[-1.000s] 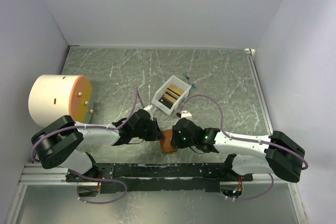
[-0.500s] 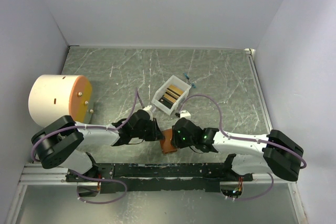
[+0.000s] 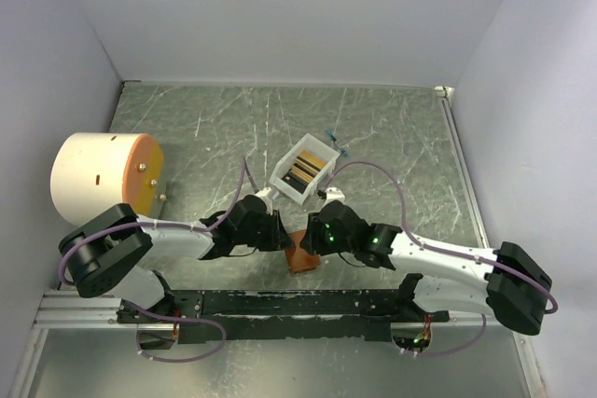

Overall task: Put the credit cards into the card holder
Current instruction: Close the card holder at the center of the board, then reset both arms

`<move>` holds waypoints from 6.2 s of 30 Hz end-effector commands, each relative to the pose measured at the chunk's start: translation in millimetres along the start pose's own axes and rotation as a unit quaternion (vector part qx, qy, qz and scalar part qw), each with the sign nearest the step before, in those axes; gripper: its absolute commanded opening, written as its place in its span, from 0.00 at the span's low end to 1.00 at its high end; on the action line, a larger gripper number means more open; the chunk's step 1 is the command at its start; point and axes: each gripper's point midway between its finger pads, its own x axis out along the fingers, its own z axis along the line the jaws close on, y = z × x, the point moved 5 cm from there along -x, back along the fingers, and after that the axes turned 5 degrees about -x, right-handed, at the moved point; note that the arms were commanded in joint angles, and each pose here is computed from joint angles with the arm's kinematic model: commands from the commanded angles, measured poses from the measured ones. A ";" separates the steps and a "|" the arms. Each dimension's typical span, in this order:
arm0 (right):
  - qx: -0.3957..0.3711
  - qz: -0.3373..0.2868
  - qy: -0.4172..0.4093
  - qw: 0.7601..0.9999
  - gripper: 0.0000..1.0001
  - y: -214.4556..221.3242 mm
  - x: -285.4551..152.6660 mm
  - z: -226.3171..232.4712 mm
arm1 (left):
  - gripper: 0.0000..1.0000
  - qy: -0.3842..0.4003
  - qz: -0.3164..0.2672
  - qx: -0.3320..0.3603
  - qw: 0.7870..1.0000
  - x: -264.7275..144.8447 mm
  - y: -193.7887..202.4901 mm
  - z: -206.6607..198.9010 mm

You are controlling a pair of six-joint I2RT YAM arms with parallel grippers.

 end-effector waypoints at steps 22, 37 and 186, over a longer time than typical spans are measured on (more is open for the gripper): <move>0.092 0.025 -0.006 0.995 0.22 11.8 9.8 -18.6 | 0.28 -0.022 0.034 0.015 0.999 4.5 11.1 9.7; 0.090 0.019 -0.012 0.996 0.22 7.5 14.8 -18.5 | 0.28 -0.014 0.038 0.028 0.999 6.0 10.1 4.1; 0.014 -0.196 0.093 0.976 1.00 -127.7 -107.1 25.7 | 1.00 0.035 -0.252 0.137 0.957 -219.0 -86.5 -110.4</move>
